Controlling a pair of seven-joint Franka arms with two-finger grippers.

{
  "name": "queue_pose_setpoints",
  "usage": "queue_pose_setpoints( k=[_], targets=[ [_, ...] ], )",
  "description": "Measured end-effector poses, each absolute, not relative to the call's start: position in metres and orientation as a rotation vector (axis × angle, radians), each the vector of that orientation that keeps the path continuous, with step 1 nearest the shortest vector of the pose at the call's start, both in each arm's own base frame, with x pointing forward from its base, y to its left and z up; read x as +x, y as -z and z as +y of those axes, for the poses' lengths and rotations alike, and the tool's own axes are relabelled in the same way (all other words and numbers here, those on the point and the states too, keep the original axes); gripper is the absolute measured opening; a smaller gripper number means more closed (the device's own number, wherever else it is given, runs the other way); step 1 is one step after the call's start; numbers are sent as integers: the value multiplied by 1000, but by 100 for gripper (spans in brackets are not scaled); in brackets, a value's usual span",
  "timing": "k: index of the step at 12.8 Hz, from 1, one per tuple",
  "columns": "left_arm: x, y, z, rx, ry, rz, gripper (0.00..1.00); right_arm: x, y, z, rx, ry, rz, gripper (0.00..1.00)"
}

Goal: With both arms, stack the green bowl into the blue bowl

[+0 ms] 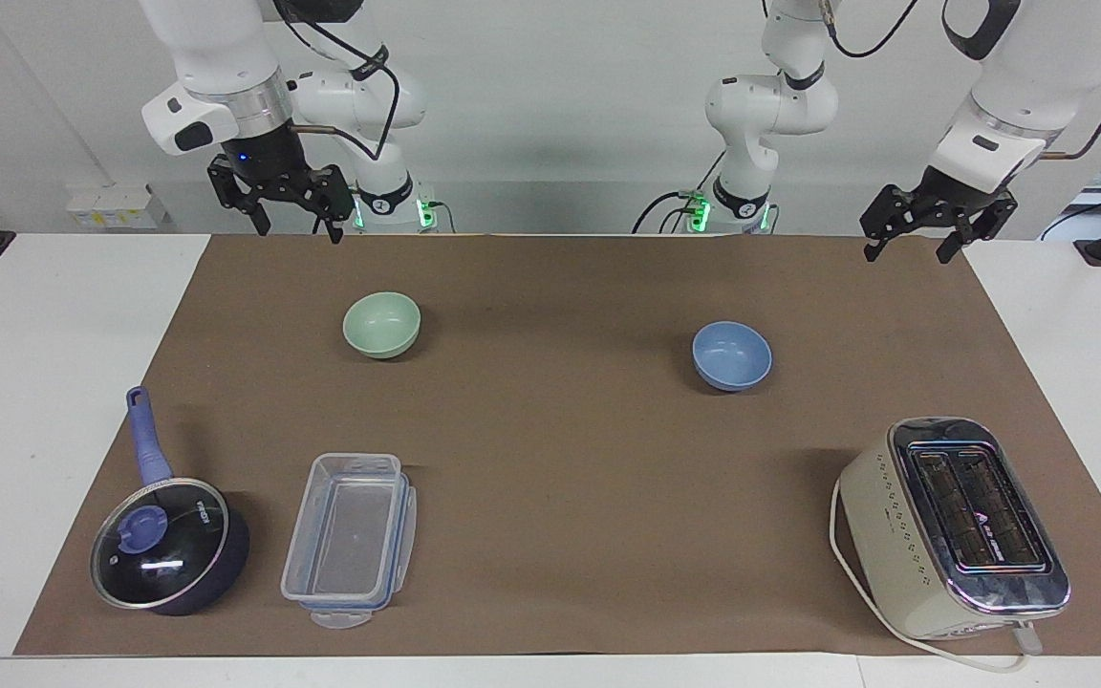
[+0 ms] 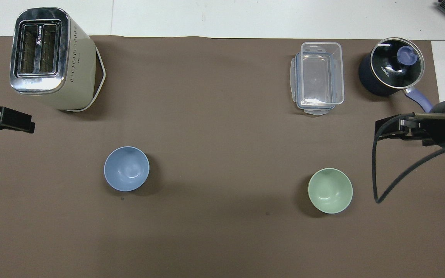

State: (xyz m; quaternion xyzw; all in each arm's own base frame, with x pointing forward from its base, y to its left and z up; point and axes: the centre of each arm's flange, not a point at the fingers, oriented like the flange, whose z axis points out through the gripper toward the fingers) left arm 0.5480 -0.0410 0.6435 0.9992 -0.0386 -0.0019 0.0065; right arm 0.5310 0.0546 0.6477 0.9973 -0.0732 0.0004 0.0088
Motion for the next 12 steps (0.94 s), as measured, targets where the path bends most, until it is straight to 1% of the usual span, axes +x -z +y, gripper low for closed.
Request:
queue_pose_setpoints(
  k=[8, 10, 12],
  targets=[
    [548, -638, -43, 3127, 22, -122, 100, 531, -649, 50, 3116, -5, -242, 100],
    [549, -626, -45, 3127, 49, -126, 100, 532, -650, 40, 3116, -6, -269, 100],
    [550, -606, -47, 3127, 75, -132, 100, 533, -650, 30, 3118, -6, -281, 100]
  ],
)
